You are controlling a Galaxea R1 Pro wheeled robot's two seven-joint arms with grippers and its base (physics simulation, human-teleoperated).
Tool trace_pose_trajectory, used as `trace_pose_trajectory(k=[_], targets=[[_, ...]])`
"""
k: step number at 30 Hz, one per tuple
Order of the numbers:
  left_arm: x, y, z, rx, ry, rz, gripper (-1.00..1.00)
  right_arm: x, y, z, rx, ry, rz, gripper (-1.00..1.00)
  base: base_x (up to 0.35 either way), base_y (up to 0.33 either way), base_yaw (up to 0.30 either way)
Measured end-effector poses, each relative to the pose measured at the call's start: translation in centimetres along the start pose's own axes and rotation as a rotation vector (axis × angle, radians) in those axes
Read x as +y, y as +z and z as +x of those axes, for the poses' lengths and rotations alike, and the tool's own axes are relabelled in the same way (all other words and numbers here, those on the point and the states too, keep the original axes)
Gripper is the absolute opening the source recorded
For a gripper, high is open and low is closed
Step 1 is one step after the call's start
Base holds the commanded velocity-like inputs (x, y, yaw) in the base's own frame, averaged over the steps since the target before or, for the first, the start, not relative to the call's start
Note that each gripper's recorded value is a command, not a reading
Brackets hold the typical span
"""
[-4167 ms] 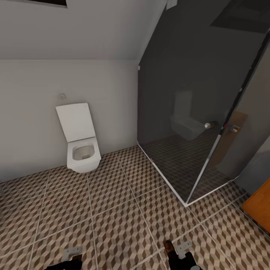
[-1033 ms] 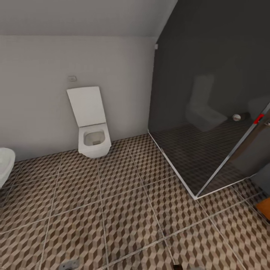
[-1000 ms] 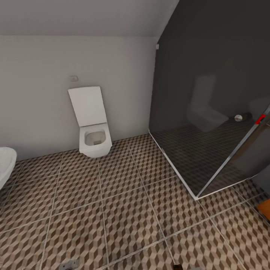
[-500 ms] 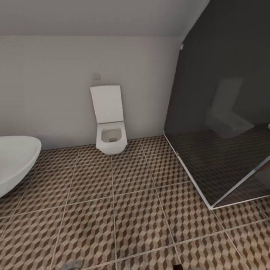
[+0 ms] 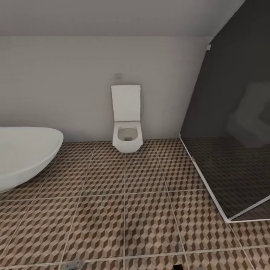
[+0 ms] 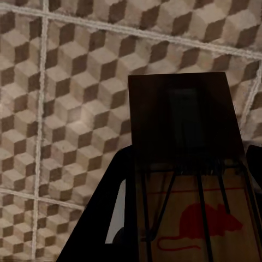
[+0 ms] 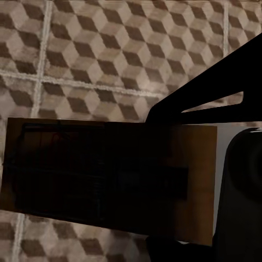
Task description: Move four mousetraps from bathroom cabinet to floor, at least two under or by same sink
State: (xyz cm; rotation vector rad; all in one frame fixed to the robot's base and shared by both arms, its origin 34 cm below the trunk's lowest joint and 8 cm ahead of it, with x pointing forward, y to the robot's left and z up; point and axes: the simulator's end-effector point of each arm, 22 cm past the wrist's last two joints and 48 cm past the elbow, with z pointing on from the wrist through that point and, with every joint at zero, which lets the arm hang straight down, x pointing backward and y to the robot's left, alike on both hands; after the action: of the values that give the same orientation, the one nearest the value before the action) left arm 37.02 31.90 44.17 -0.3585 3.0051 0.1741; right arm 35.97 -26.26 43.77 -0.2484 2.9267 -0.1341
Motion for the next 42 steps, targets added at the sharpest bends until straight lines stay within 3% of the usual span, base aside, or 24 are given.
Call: trace_pose_trajectory(k=[8,42], targets=[[-0.04,-0.02,0.00,-0.001,0.000,0.002,-1.00,-0.04,-0.02,-0.05,-0.002,0.000,0.000,-1.00,0.136,0.000,0.243],[-0.55,-0.05,0.14,0.002,0.000,0.009,-1.00,-0.47,0.00,0.13,0.002,0.007,0.004,-1.00,0.330,0.000,0.004]])
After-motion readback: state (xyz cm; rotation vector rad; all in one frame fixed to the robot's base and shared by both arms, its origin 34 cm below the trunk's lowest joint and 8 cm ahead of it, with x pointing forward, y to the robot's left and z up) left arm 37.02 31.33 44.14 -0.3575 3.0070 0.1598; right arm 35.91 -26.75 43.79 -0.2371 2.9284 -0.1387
